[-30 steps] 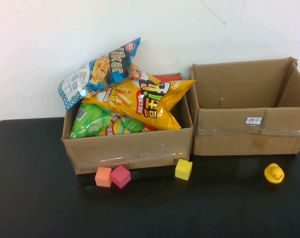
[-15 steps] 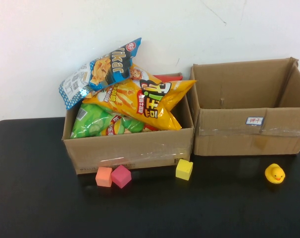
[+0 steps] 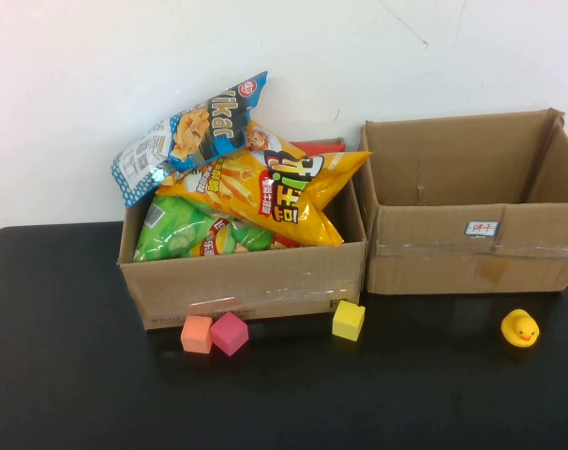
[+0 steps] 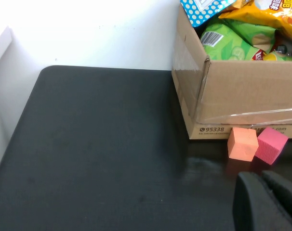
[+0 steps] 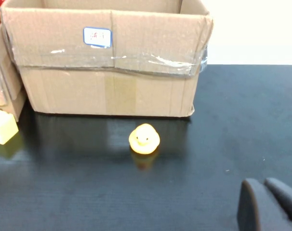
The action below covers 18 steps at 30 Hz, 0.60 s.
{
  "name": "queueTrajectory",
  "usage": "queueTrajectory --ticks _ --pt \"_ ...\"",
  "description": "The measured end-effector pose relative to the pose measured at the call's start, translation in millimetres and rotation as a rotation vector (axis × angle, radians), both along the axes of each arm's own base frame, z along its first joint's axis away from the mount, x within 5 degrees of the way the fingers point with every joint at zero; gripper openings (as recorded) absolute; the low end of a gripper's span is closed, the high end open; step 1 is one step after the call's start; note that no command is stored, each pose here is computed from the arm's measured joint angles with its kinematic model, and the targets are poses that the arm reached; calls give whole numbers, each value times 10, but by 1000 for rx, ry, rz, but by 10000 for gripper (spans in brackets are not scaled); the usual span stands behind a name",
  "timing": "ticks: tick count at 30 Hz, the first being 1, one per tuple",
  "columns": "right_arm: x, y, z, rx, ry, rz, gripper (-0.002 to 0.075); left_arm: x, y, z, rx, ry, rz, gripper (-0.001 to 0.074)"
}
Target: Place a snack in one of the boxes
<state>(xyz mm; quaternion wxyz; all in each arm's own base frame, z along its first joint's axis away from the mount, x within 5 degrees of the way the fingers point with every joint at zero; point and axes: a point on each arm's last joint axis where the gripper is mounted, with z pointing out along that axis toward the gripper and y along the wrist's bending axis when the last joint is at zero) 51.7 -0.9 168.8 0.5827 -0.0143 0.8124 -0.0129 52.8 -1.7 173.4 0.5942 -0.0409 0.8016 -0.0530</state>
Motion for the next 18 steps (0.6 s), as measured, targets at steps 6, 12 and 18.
queueTrajectory --ticks 6,12,18 --pt "-2 1 -5 2 5 0 -1 0 0 0 0 0 0 -1" --pt "-2 1 -6 4 7 0 -1 0 0 0 -5 0 1 -1" --pt "-3 1 -9 6 11 -1 -1 0 0 0 -6 0 2 -1"
